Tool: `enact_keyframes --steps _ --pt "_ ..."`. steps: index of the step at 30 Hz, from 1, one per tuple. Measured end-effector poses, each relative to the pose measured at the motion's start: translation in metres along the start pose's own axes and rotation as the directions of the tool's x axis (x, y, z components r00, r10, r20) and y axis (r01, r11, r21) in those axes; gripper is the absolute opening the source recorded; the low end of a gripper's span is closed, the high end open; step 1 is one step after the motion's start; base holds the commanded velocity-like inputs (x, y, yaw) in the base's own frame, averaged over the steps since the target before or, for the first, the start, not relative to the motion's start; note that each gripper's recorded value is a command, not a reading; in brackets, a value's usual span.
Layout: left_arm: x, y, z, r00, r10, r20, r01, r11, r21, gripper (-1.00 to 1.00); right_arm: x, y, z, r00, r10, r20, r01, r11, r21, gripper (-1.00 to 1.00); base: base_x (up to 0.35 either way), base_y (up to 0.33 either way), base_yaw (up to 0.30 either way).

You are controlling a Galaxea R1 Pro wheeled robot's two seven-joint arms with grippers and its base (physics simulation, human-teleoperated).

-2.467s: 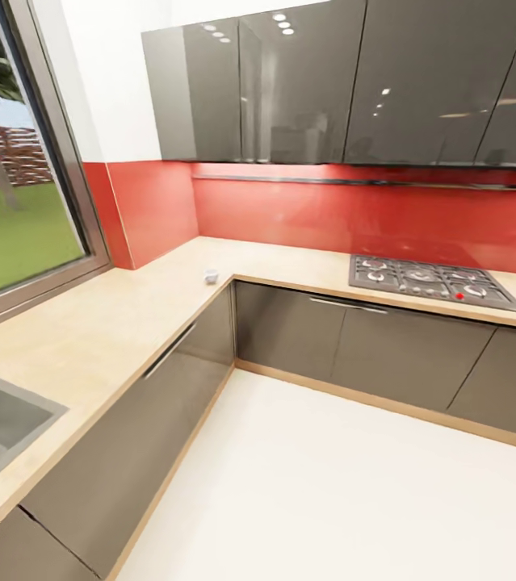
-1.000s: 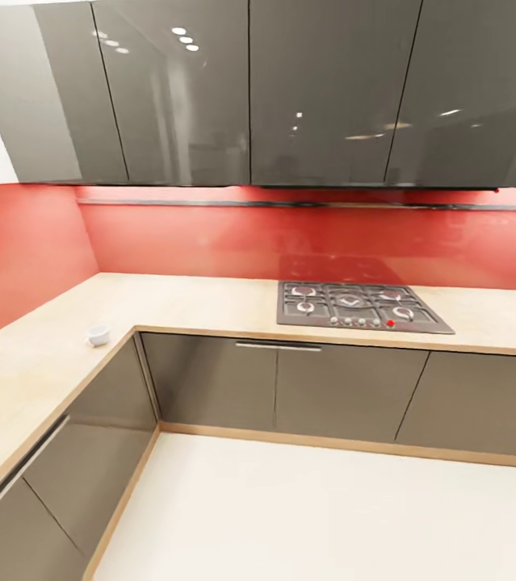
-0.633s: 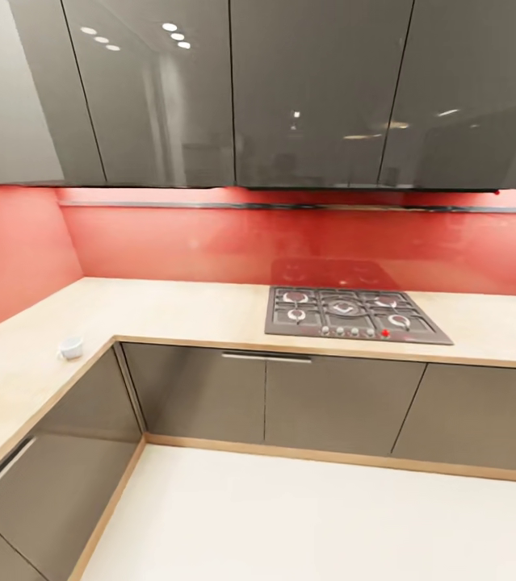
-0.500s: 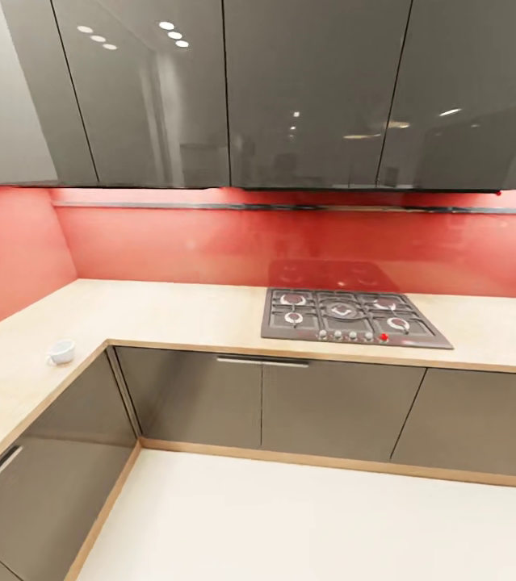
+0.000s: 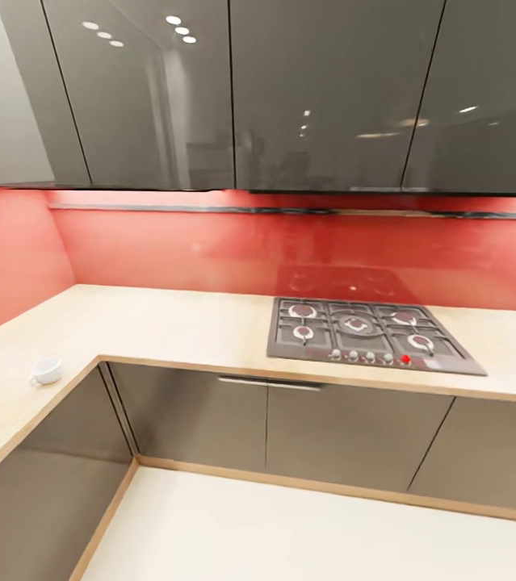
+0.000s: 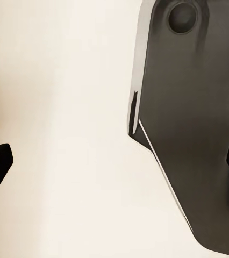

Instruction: Set up a coffee station on the kitchen countertop: keep the coffee maker on the countertop, move the bottle of coffee from the kitchen shelf to the counter next to the coffee maker, place a paper coffee filter on top of the coffee maker, put the saucer next to the coffee maker with the coffee cup on the saucer, and place the electric kettle next to the coffee maker.

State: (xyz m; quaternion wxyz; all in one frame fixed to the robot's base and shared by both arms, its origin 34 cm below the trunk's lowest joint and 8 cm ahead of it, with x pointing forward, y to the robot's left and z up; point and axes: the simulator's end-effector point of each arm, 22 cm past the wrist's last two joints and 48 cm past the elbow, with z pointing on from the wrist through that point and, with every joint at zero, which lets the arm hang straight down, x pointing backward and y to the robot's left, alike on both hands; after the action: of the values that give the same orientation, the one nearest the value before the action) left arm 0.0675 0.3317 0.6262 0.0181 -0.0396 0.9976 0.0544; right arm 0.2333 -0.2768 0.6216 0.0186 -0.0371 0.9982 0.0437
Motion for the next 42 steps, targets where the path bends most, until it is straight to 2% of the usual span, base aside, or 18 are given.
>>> enact_keyframes --steps 16,31,42 --pt "-0.0004 0.0 0.0 1.0 -0.003 0.001 0.003 1.0 0.0 1.0 -0.0001 0.0 0.0001 1.0 0.0 0.0 0.0 1.0 0.0 1.0 0.271 -0.178 0.271" --pt "-0.0012 -0.0027 0.0002 1.0 0.0 0.002 0.0 1.0 0.01 1.0 -0.0003 0.0002 0.0002 1.0 0.0 -0.001 0.0 1.0 -0.001 1.0 0.018 -0.014 0.275" --pt "-0.0011 0.0035 0.0002 0.999 -0.035 0.002 0.035 0.999 -0.011 1.0 -0.0003 0.0002 0.0002 1.0 0.0 -0.001 0.0 1.0 -0.001 1.0 0.0 0.0 0.275"
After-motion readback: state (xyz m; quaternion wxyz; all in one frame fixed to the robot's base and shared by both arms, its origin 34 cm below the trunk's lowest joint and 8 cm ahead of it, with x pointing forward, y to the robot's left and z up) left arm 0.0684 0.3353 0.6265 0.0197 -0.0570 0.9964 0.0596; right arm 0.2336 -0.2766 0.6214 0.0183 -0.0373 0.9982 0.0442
